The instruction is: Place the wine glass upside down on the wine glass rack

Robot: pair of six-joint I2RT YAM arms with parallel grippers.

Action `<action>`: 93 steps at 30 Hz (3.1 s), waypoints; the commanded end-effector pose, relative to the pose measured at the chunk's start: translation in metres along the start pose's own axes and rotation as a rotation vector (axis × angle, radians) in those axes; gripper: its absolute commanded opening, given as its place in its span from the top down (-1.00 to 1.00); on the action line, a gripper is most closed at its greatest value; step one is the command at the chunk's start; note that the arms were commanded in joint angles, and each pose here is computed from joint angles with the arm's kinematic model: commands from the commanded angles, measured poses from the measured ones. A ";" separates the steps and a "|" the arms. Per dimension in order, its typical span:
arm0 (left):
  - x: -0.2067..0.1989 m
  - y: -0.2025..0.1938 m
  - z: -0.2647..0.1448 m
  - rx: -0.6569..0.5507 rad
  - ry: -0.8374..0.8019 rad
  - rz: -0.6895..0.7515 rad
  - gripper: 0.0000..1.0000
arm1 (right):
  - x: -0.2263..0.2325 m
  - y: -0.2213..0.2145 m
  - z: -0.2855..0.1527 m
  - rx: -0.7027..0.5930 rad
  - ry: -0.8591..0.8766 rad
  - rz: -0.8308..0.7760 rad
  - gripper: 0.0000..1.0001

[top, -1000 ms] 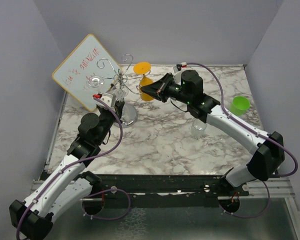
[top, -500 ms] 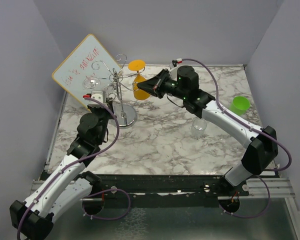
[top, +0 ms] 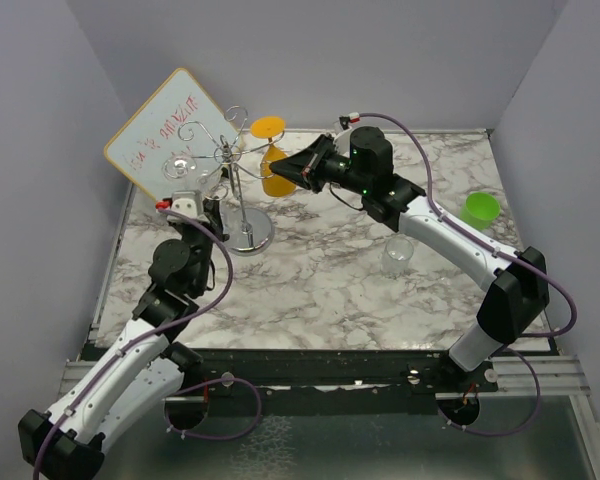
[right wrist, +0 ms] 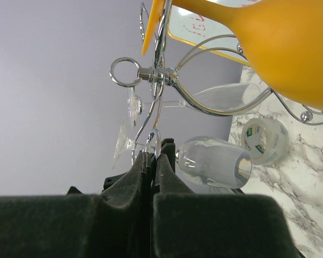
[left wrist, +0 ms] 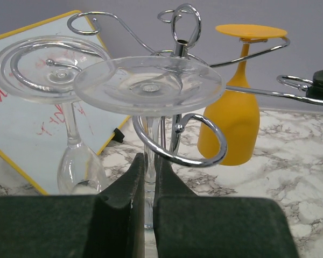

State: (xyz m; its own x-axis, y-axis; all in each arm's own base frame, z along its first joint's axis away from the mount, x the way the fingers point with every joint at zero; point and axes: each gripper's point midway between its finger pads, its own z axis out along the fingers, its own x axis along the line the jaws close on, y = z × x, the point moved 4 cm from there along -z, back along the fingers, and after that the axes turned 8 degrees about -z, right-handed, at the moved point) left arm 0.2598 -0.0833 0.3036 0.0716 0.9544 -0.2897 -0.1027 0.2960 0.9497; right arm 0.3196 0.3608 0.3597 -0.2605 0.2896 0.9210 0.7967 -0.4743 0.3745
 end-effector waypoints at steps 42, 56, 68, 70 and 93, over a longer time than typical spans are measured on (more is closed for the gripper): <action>-0.011 -0.010 -0.024 0.098 -0.176 0.039 -0.35 | 0.019 0.005 -0.023 -0.060 0.173 -0.136 -0.21; 0.006 0.027 -0.082 0.195 -0.115 -0.121 -0.98 | 0.005 -0.015 -0.085 -0.060 0.075 -0.266 -0.63; -0.034 0.105 -0.141 0.179 -0.473 -0.199 -0.98 | -0.093 0.004 -0.189 -0.123 -0.685 -0.688 -0.61; -0.048 0.119 -0.144 0.187 -0.559 -0.185 -0.98 | -0.111 0.015 -0.210 -0.165 -0.862 -0.737 -0.59; -0.115 0.122 -0.063 0.301 -0.652 -0.236 -0.98 | -0.235 -0.018 -0.199 0.168 -1.204 -0.768 -0.06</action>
State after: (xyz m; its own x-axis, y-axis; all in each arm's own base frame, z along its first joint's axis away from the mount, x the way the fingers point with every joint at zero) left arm 0.1741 -0.1459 0.4389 0.6055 0.6613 -0.4429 0.2562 0.3649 0.8951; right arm 0.2508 0.1313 0.1718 -0.0714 0.9807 -0.1818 0.7395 0.1744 0.6502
